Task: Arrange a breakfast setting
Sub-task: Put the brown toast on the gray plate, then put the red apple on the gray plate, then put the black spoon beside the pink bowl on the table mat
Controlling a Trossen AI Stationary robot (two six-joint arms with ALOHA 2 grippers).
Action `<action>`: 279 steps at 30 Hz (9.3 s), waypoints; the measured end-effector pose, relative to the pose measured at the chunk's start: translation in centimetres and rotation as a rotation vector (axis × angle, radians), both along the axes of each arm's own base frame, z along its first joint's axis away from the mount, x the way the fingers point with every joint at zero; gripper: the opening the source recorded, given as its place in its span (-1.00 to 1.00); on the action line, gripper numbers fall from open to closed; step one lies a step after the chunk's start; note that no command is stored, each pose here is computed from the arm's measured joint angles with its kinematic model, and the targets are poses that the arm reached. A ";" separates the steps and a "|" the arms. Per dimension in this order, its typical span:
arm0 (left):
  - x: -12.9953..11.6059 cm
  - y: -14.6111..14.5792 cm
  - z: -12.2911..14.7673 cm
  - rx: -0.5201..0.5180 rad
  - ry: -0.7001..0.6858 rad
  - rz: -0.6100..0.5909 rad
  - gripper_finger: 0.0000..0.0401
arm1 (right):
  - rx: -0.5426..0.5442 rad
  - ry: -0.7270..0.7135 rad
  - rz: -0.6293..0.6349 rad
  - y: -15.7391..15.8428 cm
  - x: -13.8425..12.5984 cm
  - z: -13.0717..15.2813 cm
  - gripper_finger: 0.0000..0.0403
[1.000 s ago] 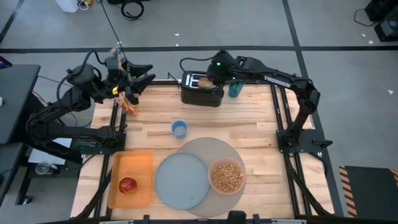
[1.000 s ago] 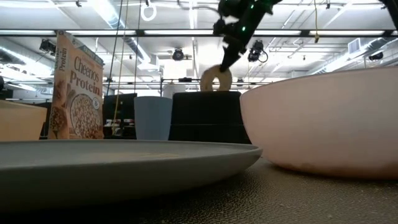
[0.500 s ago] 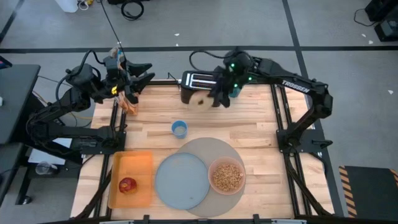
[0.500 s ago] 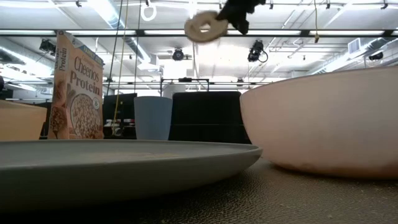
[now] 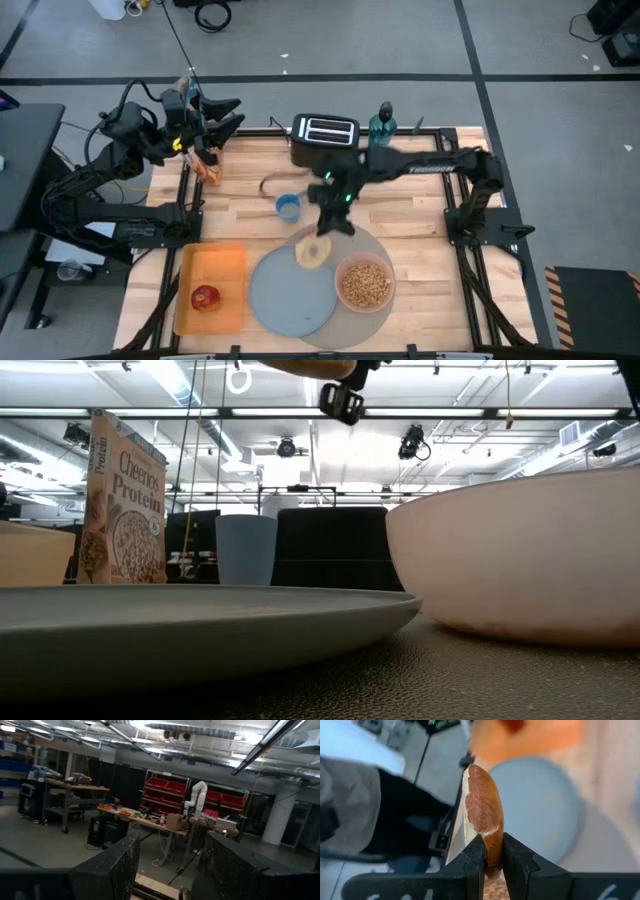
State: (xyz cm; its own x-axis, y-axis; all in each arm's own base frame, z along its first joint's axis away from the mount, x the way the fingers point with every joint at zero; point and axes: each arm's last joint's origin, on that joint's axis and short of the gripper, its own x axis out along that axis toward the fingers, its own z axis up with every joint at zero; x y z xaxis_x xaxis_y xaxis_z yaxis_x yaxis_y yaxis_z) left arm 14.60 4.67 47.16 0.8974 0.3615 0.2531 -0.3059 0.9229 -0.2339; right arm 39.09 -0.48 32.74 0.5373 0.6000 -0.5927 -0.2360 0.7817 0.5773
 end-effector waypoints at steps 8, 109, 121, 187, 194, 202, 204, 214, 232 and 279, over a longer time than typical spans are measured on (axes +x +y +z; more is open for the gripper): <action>-0.1 -0.4 0.7 0.036 -0.063 -0.108 0.15 | 0.081 0.146 0.113 5.5 3.5 -6.2 -0.70; -6.7 -25.4 -23.1 0.192 1.615 -0.771 -0.23 | -0.370 -0.034 -0.667 -2.5 -8.6 8.2 -0.25; -6.5 -25.9 -24.2 0.188 1.653 -0.706 -0.48 | -0.361 -0.044 -0.675 -2.5 -8.5 8.3 -0.25; 11.8 -20.3 -24.6 -0.042 1.564 -0.671 -0.91 | -0.427 -0.170 -0.569 -1.6 -18.4 13.2 -0.25; 11.9 -20.5 -24.6 -0.093 1.543 -0.622 -0.86 | -0.416 -0.220 -0.584 -1.4 -20.3 14.2 -0.25; 12.1 -20.6 -24.6 -0.117 1.530 -0.642 -0.84 | -0.435 -0.207 -0.587 -1.4 -20.5 14.1 -0.25; 12.1 -20.6 -24.7 -0.136 1.524 -0.634 -0.79 | -0.439 -0.205 -0.583 -1.4 -20.5 14.0 -0.25; 12.5 -20.9 -24.5 -0.226 1.481 -0.619 -0.36 | -0.455 -0.196 -0.558 -1.4 -20.1 13.8 -0.25; 14.6 -21.1 -17.4 -0.219 1.288 -0.597 -0.10 | -0.480 -0.197 -0.552 -1.6 -20.2 13.8 -0.25; 8.7 -2.6 -11.9 -0.335 0.345 -0.186 -0.26 | -0.208 0.178 -1.054 -30.6 -22.6 2.0 -0.23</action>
